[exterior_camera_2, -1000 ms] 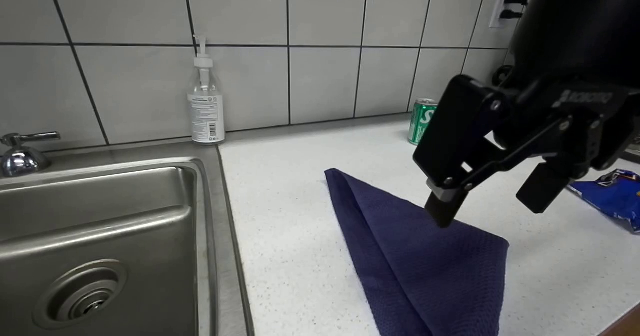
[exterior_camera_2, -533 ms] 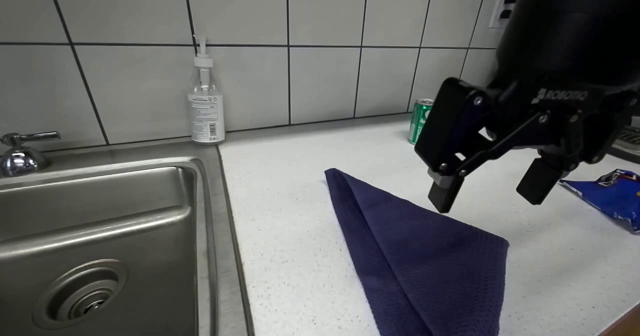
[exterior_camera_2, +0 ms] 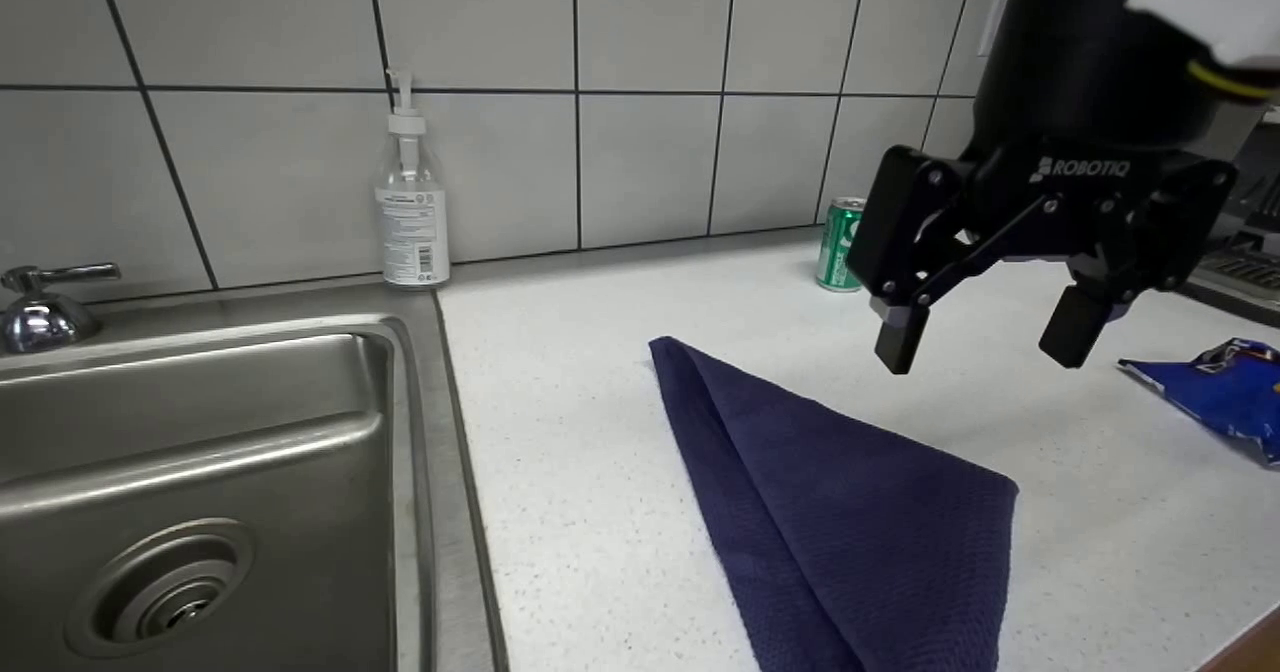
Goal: Fold the towel into a triangle twice.
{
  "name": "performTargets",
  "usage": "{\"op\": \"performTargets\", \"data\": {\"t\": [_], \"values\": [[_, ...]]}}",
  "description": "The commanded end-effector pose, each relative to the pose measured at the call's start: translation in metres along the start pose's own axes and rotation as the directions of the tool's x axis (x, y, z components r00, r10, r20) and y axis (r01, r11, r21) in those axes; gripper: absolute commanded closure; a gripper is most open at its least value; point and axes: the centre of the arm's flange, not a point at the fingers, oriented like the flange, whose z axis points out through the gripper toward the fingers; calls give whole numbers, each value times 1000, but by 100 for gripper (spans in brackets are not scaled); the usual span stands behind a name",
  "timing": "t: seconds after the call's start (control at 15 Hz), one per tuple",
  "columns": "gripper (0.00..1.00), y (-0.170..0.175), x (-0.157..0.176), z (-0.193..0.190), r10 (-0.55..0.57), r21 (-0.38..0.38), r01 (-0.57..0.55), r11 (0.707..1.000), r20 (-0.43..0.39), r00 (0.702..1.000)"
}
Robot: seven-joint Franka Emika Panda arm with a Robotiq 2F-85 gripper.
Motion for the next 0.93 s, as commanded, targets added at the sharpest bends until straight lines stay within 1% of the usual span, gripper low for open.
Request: {"op": "performTargets", "data": {"t": [0.0, 0.27, 0.53, 0.87], "values": [[0, 9, 24, -1, 30, -41, -29, 999, 13, 999], [0, 28, 40, 1, 58, -53, -57, 997, 12, 998], [0, 46, 46, 0, 58, -61, -57, 997, 9, 998], [0, 69, 48, -1, -44, -74, 46, 996, 27, 999]]}}
